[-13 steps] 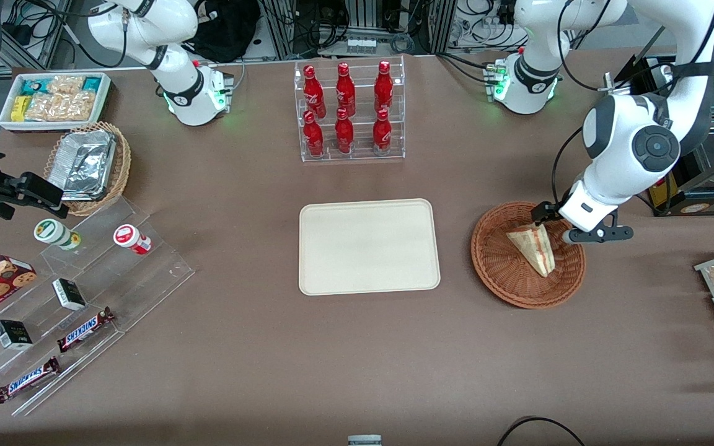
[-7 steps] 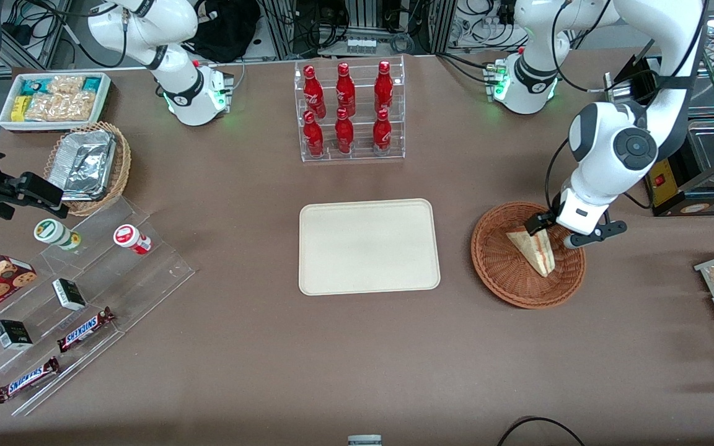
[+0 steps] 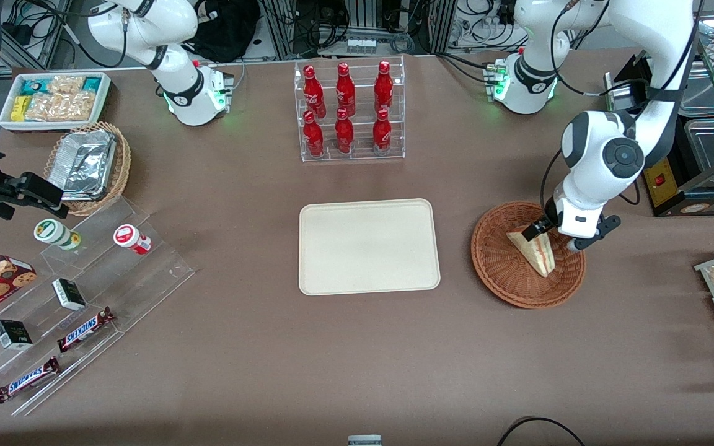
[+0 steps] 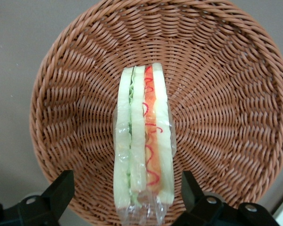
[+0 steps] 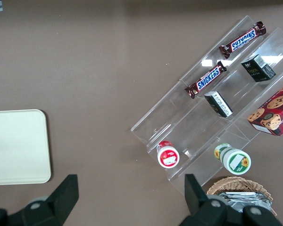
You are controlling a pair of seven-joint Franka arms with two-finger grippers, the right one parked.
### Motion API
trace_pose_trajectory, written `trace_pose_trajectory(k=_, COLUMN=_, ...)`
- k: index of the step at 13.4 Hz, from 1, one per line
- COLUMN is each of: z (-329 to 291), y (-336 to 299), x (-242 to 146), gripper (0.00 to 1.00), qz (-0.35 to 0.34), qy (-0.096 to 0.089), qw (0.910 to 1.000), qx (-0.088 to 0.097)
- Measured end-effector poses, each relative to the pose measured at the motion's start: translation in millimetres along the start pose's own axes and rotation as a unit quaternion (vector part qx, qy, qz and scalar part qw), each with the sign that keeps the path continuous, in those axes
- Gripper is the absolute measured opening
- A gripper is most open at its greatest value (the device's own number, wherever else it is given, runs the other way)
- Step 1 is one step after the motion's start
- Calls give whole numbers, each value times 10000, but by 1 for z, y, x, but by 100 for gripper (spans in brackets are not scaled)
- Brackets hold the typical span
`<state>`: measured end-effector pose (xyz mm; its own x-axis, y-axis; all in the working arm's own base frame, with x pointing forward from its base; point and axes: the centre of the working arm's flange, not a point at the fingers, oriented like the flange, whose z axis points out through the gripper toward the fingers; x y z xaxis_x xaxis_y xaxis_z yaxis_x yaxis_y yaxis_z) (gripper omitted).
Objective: Place sandwich from basket to tray
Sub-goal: 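Lower the open left gripper around the upright wrapped sandwich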
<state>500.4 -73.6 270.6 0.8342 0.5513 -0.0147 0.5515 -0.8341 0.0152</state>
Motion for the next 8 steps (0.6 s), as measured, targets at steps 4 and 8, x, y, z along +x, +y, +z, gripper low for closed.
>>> trace_pose_trajectory(k=4, z=18, y=8, x=-7, gripper=96, qz=-111, qy=-66, qw=9999, qx=22)
trace_pose_trajectory(k=8, z=13, y=11, x=-4, gripper=54, qz=-110, qy=-18, qw=9999, qx=-21)
